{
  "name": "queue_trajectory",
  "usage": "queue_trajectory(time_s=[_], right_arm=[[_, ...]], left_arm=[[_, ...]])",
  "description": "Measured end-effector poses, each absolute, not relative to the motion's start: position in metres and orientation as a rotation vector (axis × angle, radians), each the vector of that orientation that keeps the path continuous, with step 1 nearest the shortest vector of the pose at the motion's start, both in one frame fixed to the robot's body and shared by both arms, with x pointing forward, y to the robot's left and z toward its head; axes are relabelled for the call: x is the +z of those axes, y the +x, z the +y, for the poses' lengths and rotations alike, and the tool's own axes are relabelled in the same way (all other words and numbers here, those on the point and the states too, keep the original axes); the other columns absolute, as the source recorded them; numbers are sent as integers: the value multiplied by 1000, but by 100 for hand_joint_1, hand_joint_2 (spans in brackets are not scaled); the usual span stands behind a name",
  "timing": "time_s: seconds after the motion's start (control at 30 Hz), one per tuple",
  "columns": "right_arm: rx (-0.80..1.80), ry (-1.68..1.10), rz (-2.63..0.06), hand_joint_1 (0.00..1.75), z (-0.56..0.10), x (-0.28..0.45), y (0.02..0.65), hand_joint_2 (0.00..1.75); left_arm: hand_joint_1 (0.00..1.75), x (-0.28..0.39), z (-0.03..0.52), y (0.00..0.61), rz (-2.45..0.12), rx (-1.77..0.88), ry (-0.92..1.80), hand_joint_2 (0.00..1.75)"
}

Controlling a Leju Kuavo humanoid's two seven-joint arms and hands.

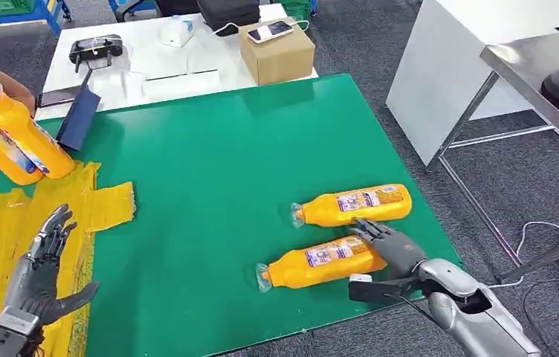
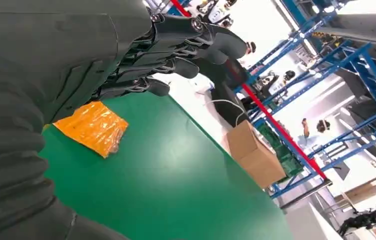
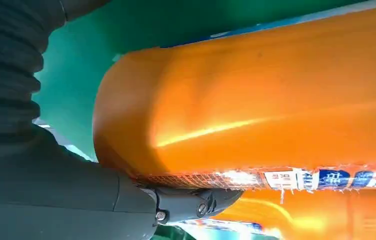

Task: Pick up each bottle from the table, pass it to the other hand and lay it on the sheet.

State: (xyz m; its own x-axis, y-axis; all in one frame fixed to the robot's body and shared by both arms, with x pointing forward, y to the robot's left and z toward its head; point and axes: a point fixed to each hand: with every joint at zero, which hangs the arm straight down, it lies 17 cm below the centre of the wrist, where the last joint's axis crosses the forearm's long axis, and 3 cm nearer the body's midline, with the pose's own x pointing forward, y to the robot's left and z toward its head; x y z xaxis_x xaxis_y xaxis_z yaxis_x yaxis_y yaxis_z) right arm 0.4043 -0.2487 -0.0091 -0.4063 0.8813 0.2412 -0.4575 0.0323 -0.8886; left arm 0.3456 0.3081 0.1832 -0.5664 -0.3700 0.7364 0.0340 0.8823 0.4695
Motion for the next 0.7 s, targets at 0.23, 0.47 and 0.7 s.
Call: queue_trajectory(time_s=[0.23, 0.47, 0.7], right_arm=[[1624, -487, -1259, 0, -233, -9, 405, 175], [1623, -474, -1288, 0, -225, -6, 403, 175], [1652, -453, -1342, 0, -213, 5, 386, 175]], left_arm=[[0, 180, 306, 346, -2108, -547, 236, 175], [0, 179, 305, 345, -2106, -546, 237, 175], [0, 170, 309, 338, -2080, -541, 245, 175]])
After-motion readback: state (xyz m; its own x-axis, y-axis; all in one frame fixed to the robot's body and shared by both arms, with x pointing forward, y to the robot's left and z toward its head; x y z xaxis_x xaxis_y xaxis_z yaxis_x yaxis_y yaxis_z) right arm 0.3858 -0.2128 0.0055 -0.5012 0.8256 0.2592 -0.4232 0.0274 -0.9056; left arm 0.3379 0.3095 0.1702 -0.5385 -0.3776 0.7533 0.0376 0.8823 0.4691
